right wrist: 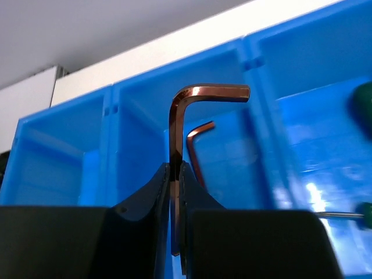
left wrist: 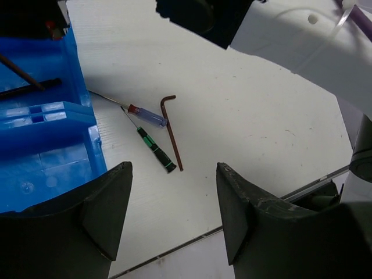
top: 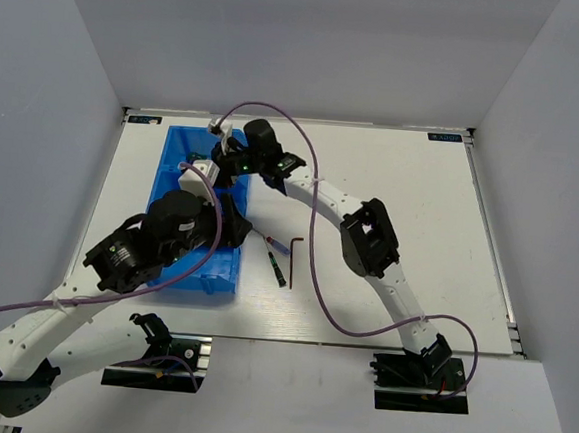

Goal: Sort the tools into containers

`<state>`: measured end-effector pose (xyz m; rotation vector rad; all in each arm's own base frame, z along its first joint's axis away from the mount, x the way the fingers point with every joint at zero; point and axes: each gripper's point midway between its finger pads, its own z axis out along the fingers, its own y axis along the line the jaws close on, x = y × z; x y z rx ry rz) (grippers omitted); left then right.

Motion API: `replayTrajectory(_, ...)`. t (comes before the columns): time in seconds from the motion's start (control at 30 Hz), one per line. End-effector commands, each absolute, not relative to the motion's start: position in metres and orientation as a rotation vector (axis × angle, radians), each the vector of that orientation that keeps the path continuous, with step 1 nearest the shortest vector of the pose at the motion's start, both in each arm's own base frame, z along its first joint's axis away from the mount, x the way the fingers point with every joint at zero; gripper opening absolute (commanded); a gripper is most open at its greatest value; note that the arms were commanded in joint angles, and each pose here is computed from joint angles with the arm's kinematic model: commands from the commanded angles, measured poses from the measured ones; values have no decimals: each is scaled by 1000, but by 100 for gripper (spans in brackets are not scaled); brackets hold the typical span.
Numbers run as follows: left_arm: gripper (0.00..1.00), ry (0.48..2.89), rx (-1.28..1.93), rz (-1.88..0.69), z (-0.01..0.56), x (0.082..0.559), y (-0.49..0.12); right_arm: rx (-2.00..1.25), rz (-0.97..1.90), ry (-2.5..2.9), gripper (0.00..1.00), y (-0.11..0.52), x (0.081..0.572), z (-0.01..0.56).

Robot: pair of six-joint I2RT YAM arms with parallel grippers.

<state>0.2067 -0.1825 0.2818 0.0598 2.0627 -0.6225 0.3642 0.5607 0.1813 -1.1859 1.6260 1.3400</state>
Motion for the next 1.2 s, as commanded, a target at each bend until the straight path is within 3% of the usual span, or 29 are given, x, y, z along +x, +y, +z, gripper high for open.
replayTrajectory(0.0, 70, 2078, 63, -607, 285, 207, -183, -1160, 1298, 1469, 9, 563, 373, 220)
replayTrajectory(0.03, 70, 2089, 80, -603, 282, 207, -185, -1154, 1295, 1485, 29, 559, 377, 216)
replayTrajectory(0.13, 70, 2105, 126, -617, 276, 212, -198, -1137, 1312, 1490, 48, 550, 377, 221)
replayTrajectory(0.23, 64, 2100, 174, -638, 275, 218, -211, -1098, 1324, 1493, 48, 533, 377, 239)
replayTrajectory(0.33, 46, 2098, 218, -660, 268, 223, -224, -1007, 1265, 1574, 41, 503, 390, 253)
replayTrajectory(0.4, 24, 2118, 240, -650, 252, 224, -227, -910, 1121, 1685, 21, 468, 415, 259)
replayTrajectory(0.43, 19, 2117, 257, -681, 248, 225, -236, -914, 1053, 1674, 10, 452, 413, 282)
replayTrajectory(0.47, 14, 2129, 268, -687, 240, 226, -240, -856, 914, 1885, 0, 419, 421, 249)
replayTrajectory(0.5, 6, 2164, 292, -696, 226, 223, -244, -863, 833, 1931, 0, 398, 426, 238)
replayTrajectory(0.53, 3, 2216, 313, -686, 207, 226, -252, -852, 774, 1954, 0, 374, 420, 246)
replayTrajectory(0.6, 1, 2279, 351, -699, 185, 227, -265, -850, 581, 2134, 0, 315, 415, 203)
replayTrajectory(0.67, 1, 2386, 402, -643, 150, 229, -281, -833, 456, 2246, 0, 263, 395, 191)
replayTrajectory(0.83, 33, 2566, 384, -542, 109, 233, -311, -724, 337, 2544, 8, 167, 342, 143)
replayTrajectory(0.87, 37, 2578, 381, -525, 112, 236, -318, -704, 355, 2497, 8, 162, 336, 158)
replayTrajectory(0.93, 38, 2642, 394, -436, 89, 235, -324, -667, 351, 2556, 8, 144, 319, 134)
replayTrajectory(1.17, 45, 2735, 339, -258, 66, 233, -333, -487, 445, 2564, 7, 123, 294, 134)
